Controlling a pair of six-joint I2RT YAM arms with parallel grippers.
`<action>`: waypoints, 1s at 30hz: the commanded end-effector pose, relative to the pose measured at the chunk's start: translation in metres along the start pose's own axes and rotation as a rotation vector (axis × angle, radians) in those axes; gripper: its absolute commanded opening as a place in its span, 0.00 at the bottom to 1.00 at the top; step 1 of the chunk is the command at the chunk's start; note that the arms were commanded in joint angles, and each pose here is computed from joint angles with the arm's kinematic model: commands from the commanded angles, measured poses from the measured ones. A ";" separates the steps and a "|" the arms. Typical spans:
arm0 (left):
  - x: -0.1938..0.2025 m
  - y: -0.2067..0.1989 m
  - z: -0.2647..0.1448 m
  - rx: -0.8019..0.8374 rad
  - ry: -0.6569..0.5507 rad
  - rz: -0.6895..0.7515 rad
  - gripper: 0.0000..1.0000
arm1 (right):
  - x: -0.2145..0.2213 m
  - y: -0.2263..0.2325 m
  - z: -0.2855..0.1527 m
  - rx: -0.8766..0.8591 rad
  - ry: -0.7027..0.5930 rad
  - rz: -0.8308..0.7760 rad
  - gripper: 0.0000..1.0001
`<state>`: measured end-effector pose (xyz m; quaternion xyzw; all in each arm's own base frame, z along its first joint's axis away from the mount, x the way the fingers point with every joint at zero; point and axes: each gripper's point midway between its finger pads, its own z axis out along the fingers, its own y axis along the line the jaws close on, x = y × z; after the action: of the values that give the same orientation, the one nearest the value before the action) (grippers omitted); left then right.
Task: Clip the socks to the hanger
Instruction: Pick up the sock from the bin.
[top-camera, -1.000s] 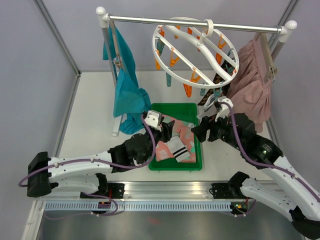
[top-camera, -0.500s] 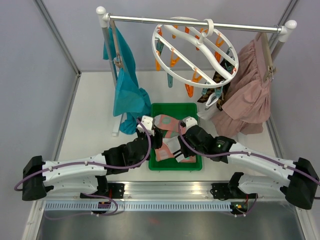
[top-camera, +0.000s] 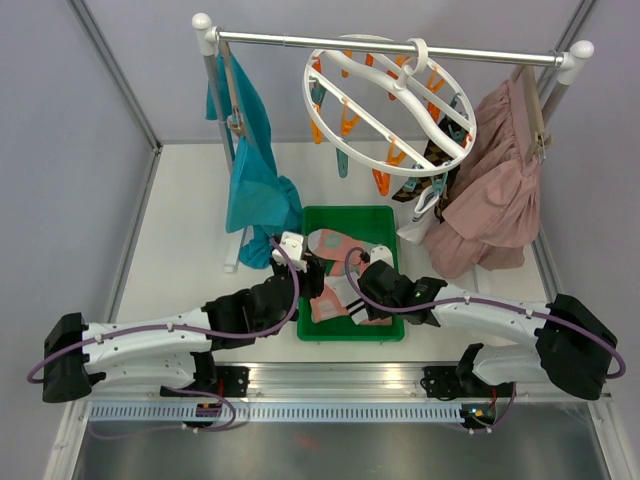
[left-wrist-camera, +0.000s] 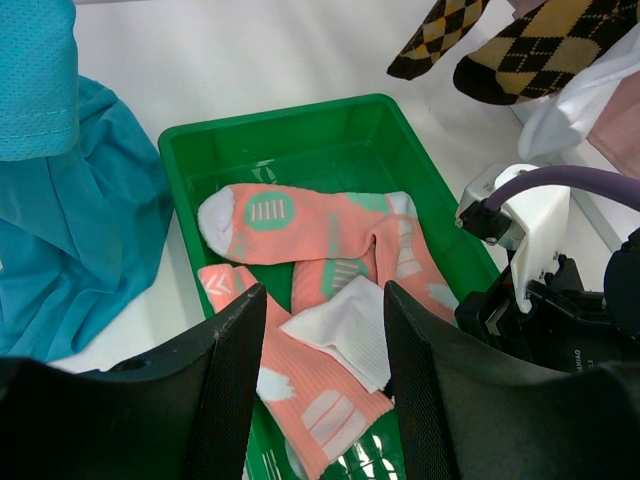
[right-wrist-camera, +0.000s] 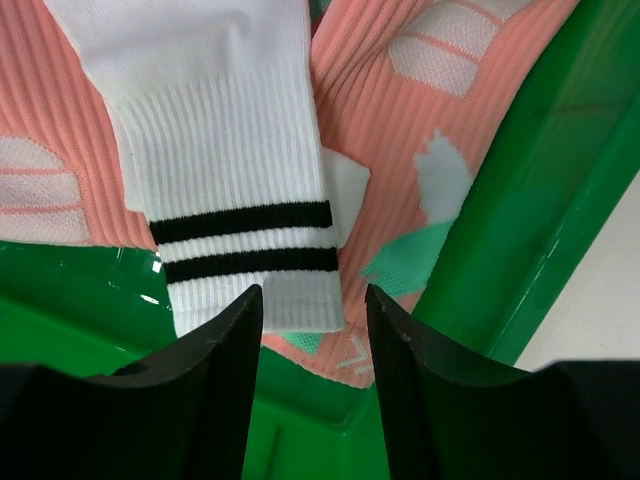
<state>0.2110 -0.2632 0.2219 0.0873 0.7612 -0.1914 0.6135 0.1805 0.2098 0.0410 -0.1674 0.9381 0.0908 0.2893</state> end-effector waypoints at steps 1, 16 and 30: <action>0.005 0.000 0.002 0.000 0.006 -0.028 0.57 | -0.005 0.006 0.005 -0.018 -0.030 0.045 0.52; 0.017 -0.001 0.003 0.014 0.032 -0.028 0.56 | -0.019 0.017 -0.008 -0.067 -0.051 0.057 0.02; 0.023 -0.026 -0.010 0.297 -0.094 0.018 0.68 | -0.114 0.026 -0.096 -0.120 -0.308 0.142 0.00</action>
<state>0.1948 -0.2740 0.1874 0.1440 0.7459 -0.2469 0.6016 0.2023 0.2400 0.1593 -0.1226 0.8924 0.1944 0.3883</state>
